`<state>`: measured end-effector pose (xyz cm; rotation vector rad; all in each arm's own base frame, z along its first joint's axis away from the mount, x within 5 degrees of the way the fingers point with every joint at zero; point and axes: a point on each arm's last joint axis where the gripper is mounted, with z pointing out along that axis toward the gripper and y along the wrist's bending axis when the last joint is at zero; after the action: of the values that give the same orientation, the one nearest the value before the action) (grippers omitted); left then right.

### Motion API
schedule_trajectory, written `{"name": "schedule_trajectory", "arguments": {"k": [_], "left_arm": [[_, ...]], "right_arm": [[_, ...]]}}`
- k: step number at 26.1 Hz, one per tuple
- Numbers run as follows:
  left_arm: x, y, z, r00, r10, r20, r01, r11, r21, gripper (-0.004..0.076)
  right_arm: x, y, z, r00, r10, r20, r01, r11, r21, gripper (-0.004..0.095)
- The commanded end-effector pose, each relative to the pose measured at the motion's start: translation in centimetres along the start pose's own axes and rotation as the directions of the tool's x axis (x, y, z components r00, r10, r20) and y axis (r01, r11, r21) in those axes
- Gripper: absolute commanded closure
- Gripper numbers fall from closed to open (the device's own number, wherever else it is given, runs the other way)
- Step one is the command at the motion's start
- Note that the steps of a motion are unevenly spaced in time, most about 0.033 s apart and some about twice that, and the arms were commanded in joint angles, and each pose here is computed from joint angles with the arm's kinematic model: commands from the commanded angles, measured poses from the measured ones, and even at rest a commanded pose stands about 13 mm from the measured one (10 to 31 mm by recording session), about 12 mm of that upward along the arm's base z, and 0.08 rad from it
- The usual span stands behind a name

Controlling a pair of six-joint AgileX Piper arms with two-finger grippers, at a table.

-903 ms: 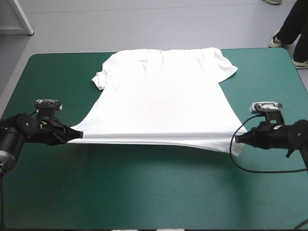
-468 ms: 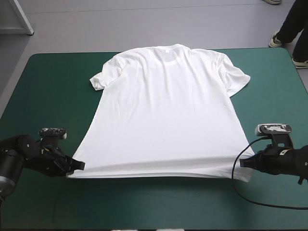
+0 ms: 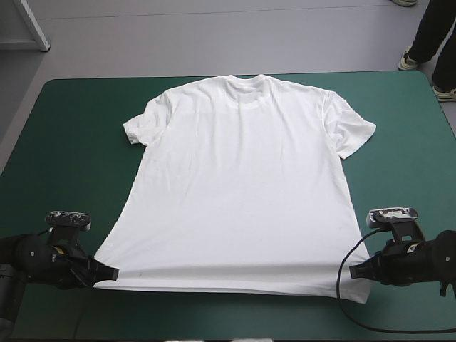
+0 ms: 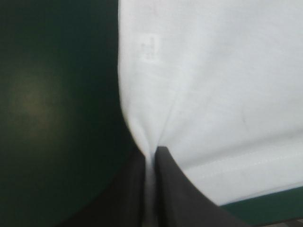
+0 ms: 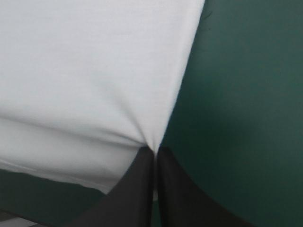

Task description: Fold the cloth

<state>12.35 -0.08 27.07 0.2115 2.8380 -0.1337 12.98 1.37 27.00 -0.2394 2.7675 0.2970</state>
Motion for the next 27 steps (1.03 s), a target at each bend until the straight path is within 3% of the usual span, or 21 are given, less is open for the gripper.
{"name": "schedule_trajectory", "arguments": {"k": [1, 7, 11, 15, 17, 19, 22, 24, 27], "left_arm": [[-0.4, 0.1, -0.5, 1.0, 0.003, 0.031, -0.003, 1.0, -0.018, 0.0705], [-0.2, 0.0, -0.5, 1.0, 0.013, 0.008, -0.013, 1.0, -0.01, 0.0673], [-0.3, -0.2, -0.5, 1.0, 0.024, 0.018, -0.024, 1.0, 0.006, 0.0508], [-0.4, -0.4, -0.5, 0.999, 0.029, 0.032, -0.03, 0.999, 0.032, 0.0293], [-0.5, -0.3, -0.5, 0.999, 0.035, 0.039, -0.036, 0.999, 0.02, 0.0228], [-0.9, -0.3, -0.5, 0.996, 0.026, 0.086, -0.027, 1.0, 0.015, 0.0216], [-3.8, -0.2, -0.8, 0.933, -0.111, 0.342, 0.093, 0.993, 0.069, 0.0217], [-6.9, 0.2, -0.7, 0.902, -0.161, 0.4, 0.126, 0.986, 0.113, 0.0221], [-11.6, 1.5, 0.2, 0.907, -0.177, 0.381, 0.144, 0.983, 0.114, 0.0222]], "right_arm": [[-0.2, 0.5, -0.6, 0.999, -0.031, 0.016, 0.032, 0.999, -0.014, 0.0831], [-0.2, 0.5, -0.6, 0.999, -0.03, 0.015, 0.031, 0.999, -0.017, 0.0671], [-0.6, 0.6, -0.8, 0.998, -0.027, 0.052, 0.028, 0.999, -0.023, 0.0641], [-2.1, 0.7, -2.2, 0.986, -0.035, 0.163, 0.037, 0.999, -0.005, 0.064], [-2.9, 0.8, -3.1, 0.973, -0.042, 0.226, 0.041, 0.999, 0.009, 0.064], [-3.9, 0.8, -4.2, 0.951, -0.051, 0.304, 0.044, 0.999, 0.033, 0.064], [-6.2, 0.9, -6.7, 0.861, -0.063, 0.505, 0.029, 0.997, 0.076, 0.064], [-7.3, 0.8, -7.2, 0.824, -0.045, 0.565, 0.01, 0.998, 0.065, 0.0638], [-8.6, 0.4, -6.7, 0.828, -0.031, 0.559, -0.001, 0.998, 0.058, 0.0638]]}}
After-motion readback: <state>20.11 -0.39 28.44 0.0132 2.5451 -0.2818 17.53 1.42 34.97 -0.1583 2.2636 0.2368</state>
